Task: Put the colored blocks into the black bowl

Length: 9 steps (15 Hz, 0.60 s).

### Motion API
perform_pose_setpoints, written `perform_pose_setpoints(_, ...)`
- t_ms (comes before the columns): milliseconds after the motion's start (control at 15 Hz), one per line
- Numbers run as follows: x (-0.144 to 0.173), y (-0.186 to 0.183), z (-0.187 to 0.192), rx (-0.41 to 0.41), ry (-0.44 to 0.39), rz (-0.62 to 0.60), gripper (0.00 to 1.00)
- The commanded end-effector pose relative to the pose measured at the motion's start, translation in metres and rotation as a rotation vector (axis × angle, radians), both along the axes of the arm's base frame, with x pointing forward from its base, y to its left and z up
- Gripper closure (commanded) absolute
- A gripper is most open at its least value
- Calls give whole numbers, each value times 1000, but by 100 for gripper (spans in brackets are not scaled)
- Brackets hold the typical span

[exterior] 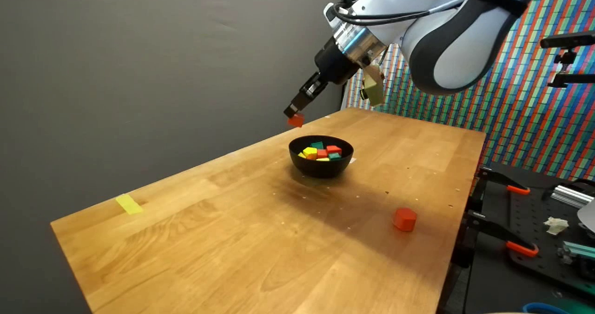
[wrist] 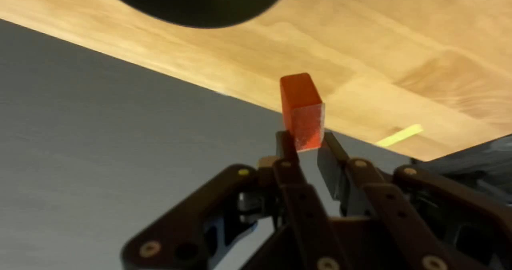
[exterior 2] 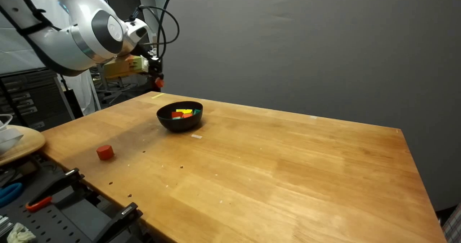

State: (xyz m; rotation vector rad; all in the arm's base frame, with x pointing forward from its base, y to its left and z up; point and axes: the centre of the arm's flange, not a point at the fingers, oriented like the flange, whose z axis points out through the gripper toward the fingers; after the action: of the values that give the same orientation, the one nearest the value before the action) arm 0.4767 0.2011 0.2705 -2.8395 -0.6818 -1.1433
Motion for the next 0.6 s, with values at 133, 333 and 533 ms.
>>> perform_pose_setpoints(133, 29, -53, -19, -30, -52, -261, 88)
perform_pose_setpoints(333, 25, -55, -19, -46, -24, -316, 88)
perform_pose_setpoints(533, 18, -53, -19, -49, 17, -369, 53)
